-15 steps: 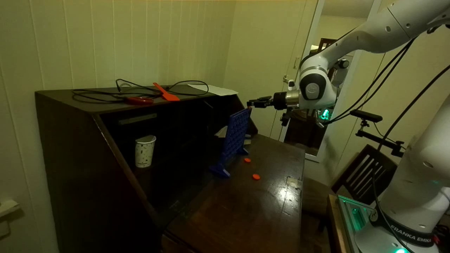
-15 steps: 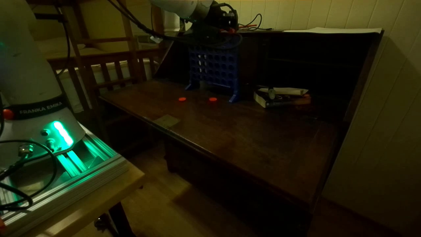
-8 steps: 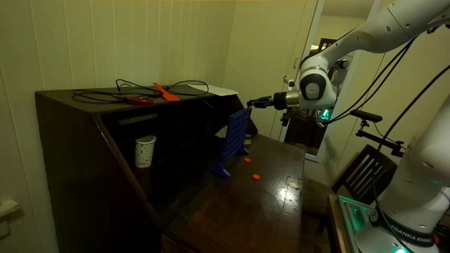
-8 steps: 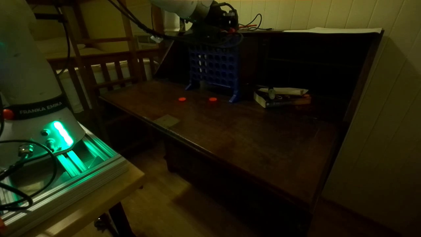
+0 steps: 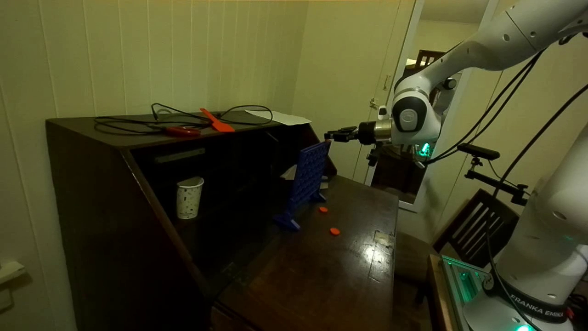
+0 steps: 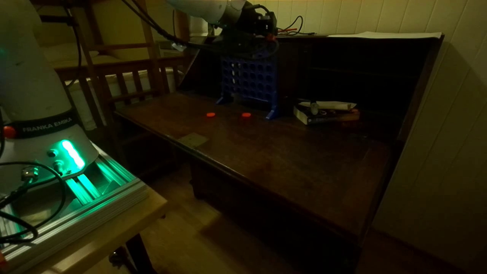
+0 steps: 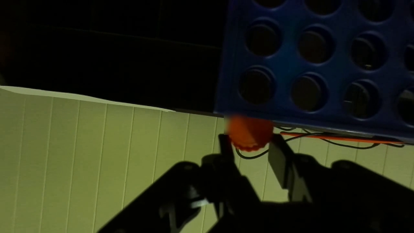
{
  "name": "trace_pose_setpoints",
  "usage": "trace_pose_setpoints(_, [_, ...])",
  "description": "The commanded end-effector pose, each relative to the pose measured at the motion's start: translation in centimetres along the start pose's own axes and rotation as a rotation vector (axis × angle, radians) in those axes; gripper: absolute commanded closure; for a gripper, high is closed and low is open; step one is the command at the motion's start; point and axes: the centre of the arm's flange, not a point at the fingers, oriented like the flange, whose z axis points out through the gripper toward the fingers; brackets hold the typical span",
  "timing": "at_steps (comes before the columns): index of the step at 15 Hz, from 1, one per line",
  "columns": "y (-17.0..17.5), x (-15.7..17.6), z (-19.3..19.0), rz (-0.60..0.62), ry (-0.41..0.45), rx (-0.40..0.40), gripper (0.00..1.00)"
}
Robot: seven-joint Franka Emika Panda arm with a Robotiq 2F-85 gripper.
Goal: Put two orange rings in the rack
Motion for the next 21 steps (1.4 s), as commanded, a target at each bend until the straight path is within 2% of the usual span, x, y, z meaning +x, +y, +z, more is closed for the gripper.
trace_pose_setpoints(1, [-0.6, -0.8, 0.1, -0.002, 0.032, -0.019, 0.91])
trace_pose_setpoints(6, [-0.7, -0.8, 0.2, 0.011, 0.037, -0.025, 0.91])
trace_pose_setpoints(7, [-0.7, -0.7, 0.1, 0.015, 0.039, -0.026, 0.86])
trace_pose_setpoints(8, [-0.7, -0.6, 0.1, 0.017, 0.041, -0.026, 0.7])
trace_pose_setpoints(9, [-0.7, -0.5, 0.1, 0.019, 0.043, -0.027, 0.49])
trace_pose_setpoints(16, [-0.6, -0.1, 0.0, 0.032, 0.064, -0.024, 0.0])
trace_pose_setpoints(21, [0.0, 0.8, -0.4, 0.067, 0.089, -0.03, 0.0])
